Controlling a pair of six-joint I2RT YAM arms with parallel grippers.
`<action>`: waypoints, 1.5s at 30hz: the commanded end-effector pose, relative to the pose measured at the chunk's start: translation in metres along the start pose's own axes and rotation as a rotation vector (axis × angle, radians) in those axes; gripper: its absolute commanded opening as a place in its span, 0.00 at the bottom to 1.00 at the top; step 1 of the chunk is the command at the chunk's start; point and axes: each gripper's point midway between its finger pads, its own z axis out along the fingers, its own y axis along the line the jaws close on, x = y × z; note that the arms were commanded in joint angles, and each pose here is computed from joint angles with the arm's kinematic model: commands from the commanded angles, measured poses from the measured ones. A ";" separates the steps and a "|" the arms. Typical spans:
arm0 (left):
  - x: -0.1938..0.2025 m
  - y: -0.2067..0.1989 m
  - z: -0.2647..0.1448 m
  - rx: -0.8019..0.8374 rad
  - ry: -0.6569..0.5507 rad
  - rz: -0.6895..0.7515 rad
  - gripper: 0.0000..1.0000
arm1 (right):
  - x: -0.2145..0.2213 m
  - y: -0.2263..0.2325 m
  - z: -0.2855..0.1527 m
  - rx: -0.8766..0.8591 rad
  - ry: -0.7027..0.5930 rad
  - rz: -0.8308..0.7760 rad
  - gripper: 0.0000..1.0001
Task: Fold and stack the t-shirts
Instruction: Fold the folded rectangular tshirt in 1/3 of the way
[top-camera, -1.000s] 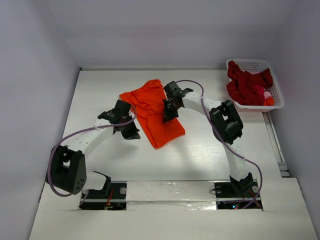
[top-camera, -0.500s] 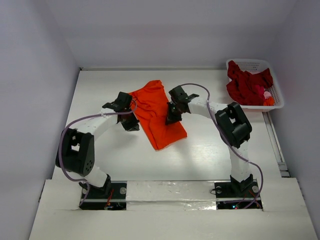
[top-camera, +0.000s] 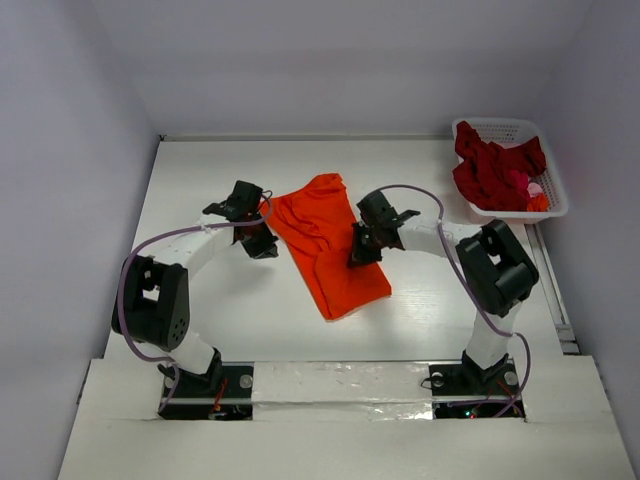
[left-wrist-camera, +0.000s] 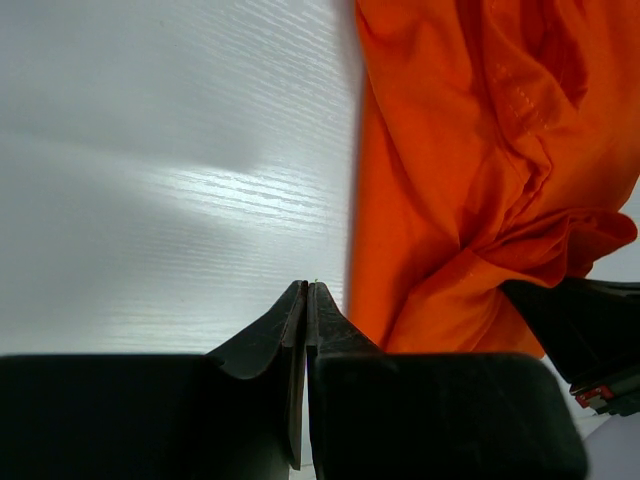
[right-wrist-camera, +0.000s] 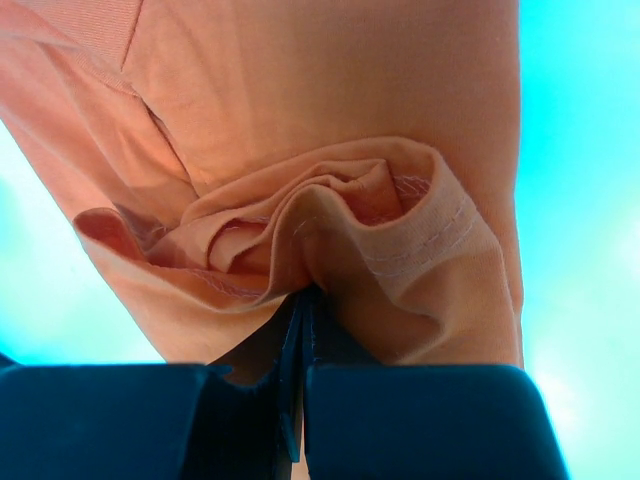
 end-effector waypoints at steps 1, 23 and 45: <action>-0.006 -0.006 -0.013 0.030 -0.028 0.009 0.00 | 0.043 -0.043 0.003 0.138 0.093 0.000 0.00; 0.004 0.005 -0.016 0.025 -0.029 -0.005 0.00 | 0.106 0.012 -0.019 0.117 0.110 -0.201 0.00; 0.007 0.012 -0.020 0.013 -0.042 -0.016 0.00 | 0.108 0.040 -0.015 0.117 0.103 -0.316 0.00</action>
